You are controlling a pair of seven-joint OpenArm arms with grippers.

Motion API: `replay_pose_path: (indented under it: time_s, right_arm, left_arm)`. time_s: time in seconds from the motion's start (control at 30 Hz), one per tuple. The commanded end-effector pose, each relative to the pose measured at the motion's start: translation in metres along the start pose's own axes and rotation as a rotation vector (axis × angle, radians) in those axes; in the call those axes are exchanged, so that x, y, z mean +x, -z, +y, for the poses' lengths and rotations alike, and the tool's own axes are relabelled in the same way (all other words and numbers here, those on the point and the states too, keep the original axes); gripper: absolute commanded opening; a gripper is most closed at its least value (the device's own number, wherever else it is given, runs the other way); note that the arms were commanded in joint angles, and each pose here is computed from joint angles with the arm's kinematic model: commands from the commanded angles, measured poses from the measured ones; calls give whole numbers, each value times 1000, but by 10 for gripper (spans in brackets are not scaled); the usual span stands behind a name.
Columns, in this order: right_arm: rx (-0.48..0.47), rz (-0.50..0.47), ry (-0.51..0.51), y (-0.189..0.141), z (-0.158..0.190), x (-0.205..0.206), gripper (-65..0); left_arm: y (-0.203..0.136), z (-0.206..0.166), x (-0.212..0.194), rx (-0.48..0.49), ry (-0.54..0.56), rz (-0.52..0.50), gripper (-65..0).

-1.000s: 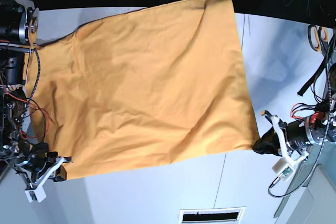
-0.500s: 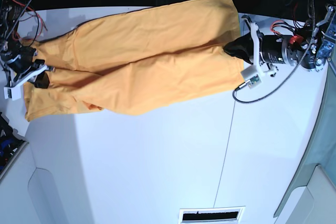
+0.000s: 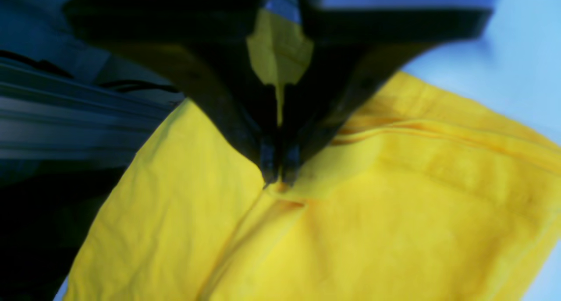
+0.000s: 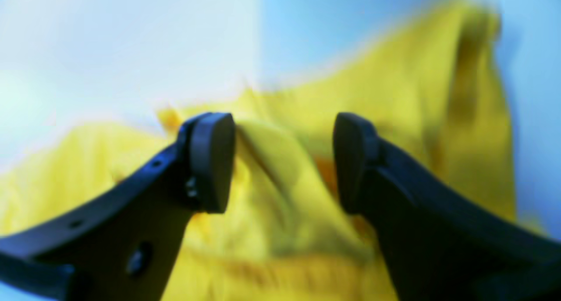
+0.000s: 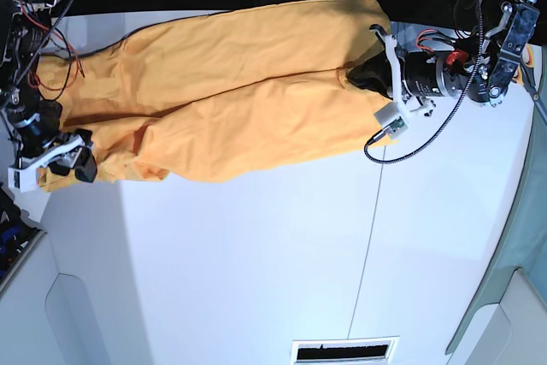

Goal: Layout the t-shirt on the table in an organized manner, then fold the t-shirt properly
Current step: 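Lift the shirt with both grippers and fling it flat onto the table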

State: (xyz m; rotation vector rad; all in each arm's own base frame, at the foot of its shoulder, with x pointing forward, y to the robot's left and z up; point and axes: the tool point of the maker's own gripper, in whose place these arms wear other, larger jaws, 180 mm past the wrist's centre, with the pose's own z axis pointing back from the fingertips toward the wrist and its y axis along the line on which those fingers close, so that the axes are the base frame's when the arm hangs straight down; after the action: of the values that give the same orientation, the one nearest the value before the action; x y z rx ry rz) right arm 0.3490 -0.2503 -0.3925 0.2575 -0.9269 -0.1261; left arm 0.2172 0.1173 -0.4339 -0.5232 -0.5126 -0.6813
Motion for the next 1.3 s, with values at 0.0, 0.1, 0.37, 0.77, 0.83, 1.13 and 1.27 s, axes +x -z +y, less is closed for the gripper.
replay_pose_path:
  time_s: [0.0,0.1,0.37,0.77,0.83,1.13,1.27]
  right_arm:
    - [-8,-45,-30,0,-1,20,-294]
    - [-39,-34,-51,7,3,22,-294]
    - [-123,73,-26,22,-3,-18,-324]
    - [-102,67,75,31,-7,-38,-650]
    - [-90,28,49,28,-3,-22,-650]
    - [-75,-177,-80,0,18,65,-650]
    - [-57,-245,-85,-2,26,94,-650]
  left_arm:
    - [-5,3,9,1,13,-32,-648]
    - [-5,3,10,1,14,-32,-648]
    - [-5,3,11,0,12,-37,-648]
    - [-5,2,13,-3,10,-45,-649]
    - [-7,0,19,-21,-9,-72,-649]
    - [-53,11,66,50,142,-169,-649]
    - [-77,36,91,140,172,-229,-649]
